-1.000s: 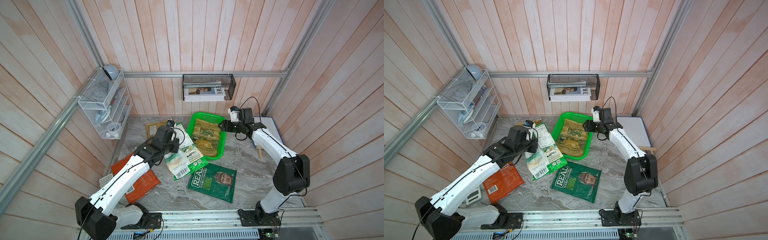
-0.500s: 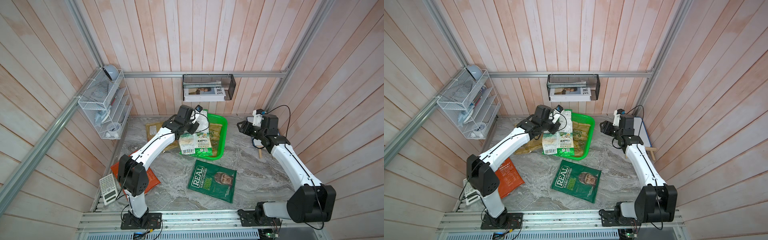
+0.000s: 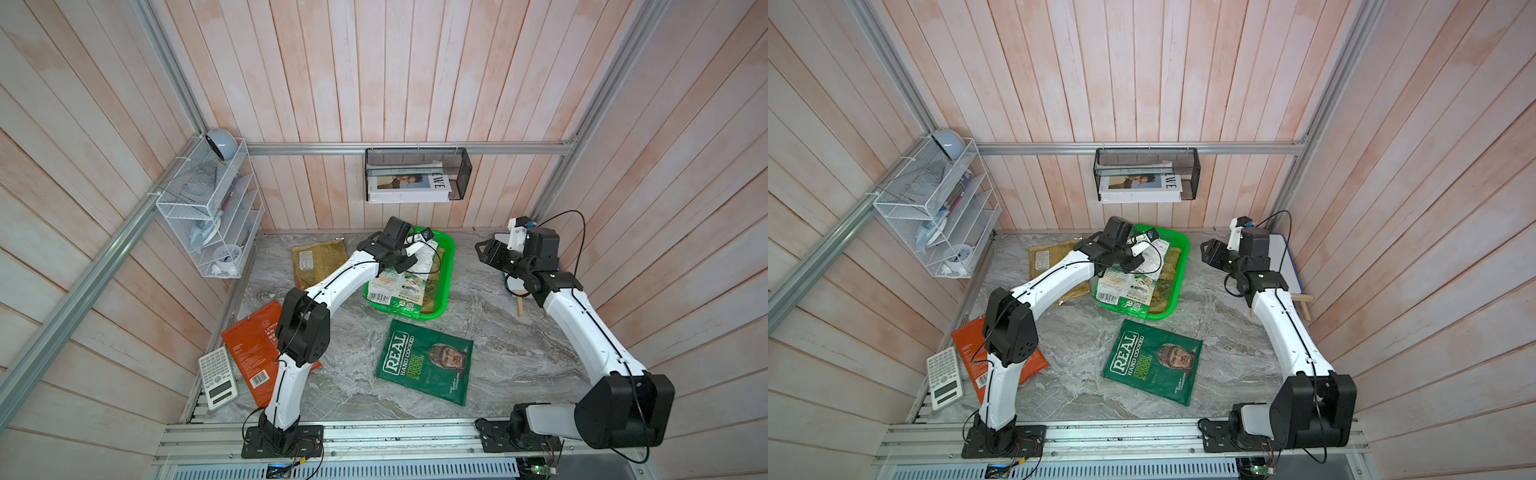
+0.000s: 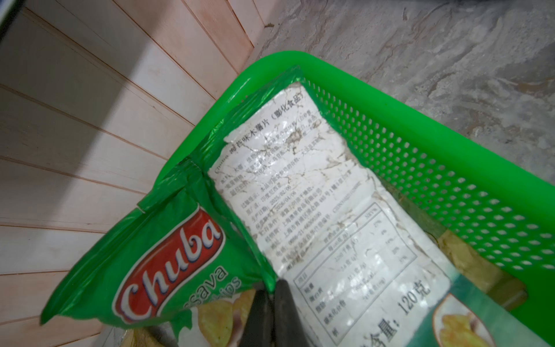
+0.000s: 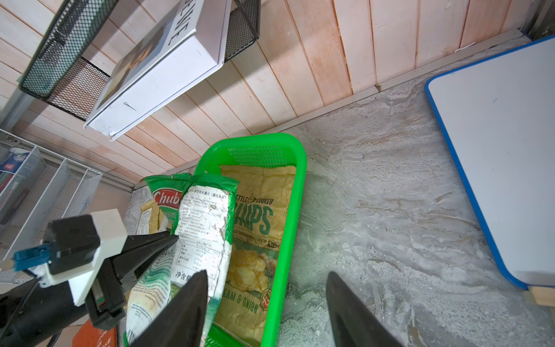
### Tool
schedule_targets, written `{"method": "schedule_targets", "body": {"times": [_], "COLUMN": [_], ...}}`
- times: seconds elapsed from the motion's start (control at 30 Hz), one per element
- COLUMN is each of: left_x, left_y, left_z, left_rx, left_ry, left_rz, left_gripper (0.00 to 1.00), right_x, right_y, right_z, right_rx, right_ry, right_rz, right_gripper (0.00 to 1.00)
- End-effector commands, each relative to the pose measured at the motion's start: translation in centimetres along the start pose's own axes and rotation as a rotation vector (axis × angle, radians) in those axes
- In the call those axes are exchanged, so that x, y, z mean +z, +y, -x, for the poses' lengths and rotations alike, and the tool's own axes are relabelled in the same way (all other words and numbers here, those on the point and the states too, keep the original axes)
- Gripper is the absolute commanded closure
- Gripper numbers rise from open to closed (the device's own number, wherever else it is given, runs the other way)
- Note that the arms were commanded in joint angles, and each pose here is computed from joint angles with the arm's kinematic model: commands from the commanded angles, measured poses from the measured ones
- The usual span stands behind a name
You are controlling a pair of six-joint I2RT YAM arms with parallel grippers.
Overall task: Put the potato chips into the basket
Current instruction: Place the potato chip in the basket.
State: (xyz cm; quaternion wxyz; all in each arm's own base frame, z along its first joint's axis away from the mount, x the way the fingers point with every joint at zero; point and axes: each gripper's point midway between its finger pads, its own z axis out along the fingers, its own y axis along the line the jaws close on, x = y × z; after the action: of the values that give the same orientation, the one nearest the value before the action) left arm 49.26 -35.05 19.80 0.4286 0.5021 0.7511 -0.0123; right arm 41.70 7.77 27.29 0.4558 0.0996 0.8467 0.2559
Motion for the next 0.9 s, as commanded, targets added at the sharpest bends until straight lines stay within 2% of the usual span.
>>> {"method": "schedule_targets", "body": {"times": [0.0,0.13,0.17,0.2,0.23,0.27,0.33,0.37,0.5,0.67,0.87], "left_x": [-0.2,0.5,0.7,0.8,1.0,1.0,0.6,0.4,-1.2,-1.8,-2.9], "left_y": [3.2,2.8,2.5,2.5,2.8,3.4,4.9,5.0,4.4,2.8,0.7], "left_z": [3.8,4.8,4.8,4.8,4.6,4.6,4.7,4.8,5.3,2.5,-1.5], "left_rx": [-0.031,-0.049,-0.048,-0.048,-0.051,-0.056,-0.052,-0.04,-0.05,-0.169,-0.442], "left_ry": [-0.136,-0.141,-0.134,-0.126,-0.118,-0.114,-0.112,-0.116,-0.13,-0.079,0.048], "left_rz": [0.115,0.074,0.07,0.079,0.112,0.167,0.301,0.326,0.306,0.267,0.198], "left_gripper": [1.0,1.0,0.95,0.73,0.24,0.0,0.0,0.0,0.0,0.0,0.0], "right_x": [-0.8,-2.0,-2.2,-2.3,-2.4,-2.4,-2.5,-2.6,-2.4,-0.9,-0.5], "right_y": [1.1,1.6,1.5,1.1,0.7,0.6,0.9,1.1,1.8,2.6,6.1], "right_z": [0.3,0.0,-0.1,-0.2,-0.2,-0.2,0.0,0.0,-0.7,-2.9,-5.8], "right_rx": [0.013,-0.017,-0.029,-0.035,-0.036,-0.039,-0.037,-0.034,-0.022,-0.051,-0.168], "right_ry": [-0.018,-0.02,-0.024,-0.029,-0.032,-0.031,-0.026,-0.025,-0.012,0.073,0.187], "right_rz": [0.041,0.045,0.037,0.018,-0.001,-0.012,-0.005,0.003,0.036,0.041,0.046], "right_gripper": [0.35,0.35,0.35,0.35,0.34,0.34,0.34,0.34,0.34,0.34,0.33]}}
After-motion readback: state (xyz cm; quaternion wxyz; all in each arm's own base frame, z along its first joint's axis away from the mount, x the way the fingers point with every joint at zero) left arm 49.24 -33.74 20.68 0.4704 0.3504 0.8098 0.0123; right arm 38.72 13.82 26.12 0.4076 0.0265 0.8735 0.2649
